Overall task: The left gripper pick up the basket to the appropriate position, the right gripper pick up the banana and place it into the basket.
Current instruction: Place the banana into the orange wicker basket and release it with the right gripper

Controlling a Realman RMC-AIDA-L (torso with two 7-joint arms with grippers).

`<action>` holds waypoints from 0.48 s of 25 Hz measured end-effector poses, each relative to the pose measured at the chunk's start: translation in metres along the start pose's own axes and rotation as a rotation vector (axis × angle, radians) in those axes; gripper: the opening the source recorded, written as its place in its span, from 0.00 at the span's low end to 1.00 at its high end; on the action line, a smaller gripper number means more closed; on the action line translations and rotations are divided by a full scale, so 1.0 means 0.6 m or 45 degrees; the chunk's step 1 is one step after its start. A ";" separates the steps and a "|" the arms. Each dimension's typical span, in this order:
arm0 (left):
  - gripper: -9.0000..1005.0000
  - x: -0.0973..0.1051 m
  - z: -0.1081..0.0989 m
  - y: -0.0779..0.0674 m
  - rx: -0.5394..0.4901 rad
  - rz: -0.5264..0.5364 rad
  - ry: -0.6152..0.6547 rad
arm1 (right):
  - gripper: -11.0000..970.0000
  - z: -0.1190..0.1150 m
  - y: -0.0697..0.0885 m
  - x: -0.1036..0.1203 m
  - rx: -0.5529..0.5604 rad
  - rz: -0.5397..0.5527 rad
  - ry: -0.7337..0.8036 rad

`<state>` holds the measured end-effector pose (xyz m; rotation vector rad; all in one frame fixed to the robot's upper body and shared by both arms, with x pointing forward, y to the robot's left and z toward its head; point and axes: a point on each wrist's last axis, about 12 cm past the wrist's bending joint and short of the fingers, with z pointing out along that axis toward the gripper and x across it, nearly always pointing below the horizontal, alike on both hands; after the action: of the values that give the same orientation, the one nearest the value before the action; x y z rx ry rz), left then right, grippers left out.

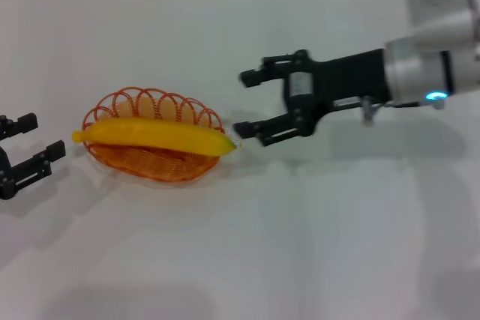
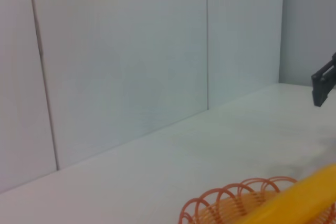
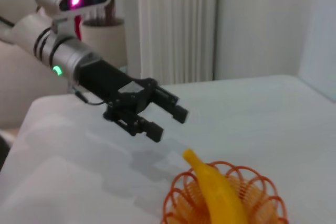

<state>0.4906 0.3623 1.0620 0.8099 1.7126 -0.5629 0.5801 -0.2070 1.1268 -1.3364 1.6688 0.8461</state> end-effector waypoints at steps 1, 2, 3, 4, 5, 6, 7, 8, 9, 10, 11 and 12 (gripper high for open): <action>0.66 0.000 0.000 0.000 0.000 0.000 0.000 | 0.88 -0.010 -0.002 0.011 0.013 0.014 -0.020; 0.66 0.000 0.000 0.000 0.000 0.000 0.000 | 0.88 -0.018 -0.004 0.020 0.034 0.023 -0.032; 0.66 0.000 0.000 0.000 0.000 0.000 -0.001 | 0.88 -0.024 -0.006 0.029 0.050 0.031 -0.038; 0.66 0.000 0.000 0.000 0.000 0.000 -0.001 | 0.88 -0.032 -0.006 0.041 0.073 0.046 -0.045; 0.66 0.000 0.000 0.000 -0.001 0.000 -0.001 | 0.88 -0.036 -0.006 0.047 0.086 0.054 -0.046; 0.66 0.000 0.000 0.000 -0.001 0.000 -0.002 | 0.88 -0.041 -0.005 0.056 0.101 0.065 -0.047; 0.66 0.000 0.000 0.000 -0.001 0.000 -0.002 | 0.88 -0.046 -0.004 0.064 0.114 0.076 -0.045; 0.66 0.000 0.000 0.000 -0.001 0.000 -0.002 | 0.88 -0.050 -0.002 0.070 0.126 0.086 -0.045; 0.66 0.000 0.000 0.000 -0.001 0.000 -0.002 | 0.88 -0.061 0.004 0.086 0.153 0.101 -0.052; 0.66 0.000 0.000 0.000 -0.001 0.000 -0.002 | 0.88 -0.066 0.007 0.094 0.162 0.106 -0.057; 0.66 0.000 0.000 0.000 -0.001 0.001 -0.002 | 0.88 -0.066 0.007 0.094 0.162 0.106 -0.057; 0.66 0.000 0.000 0.000 0.000 0.003 0.000 | 0.88 -0.070 0.011 0.100 0.169 0.108 -0.060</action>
<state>0.4907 0.3623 1.0621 0.8113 1.7114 -0.5614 0.5598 -0.2681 1.0912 -1.1543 1.7236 0.7950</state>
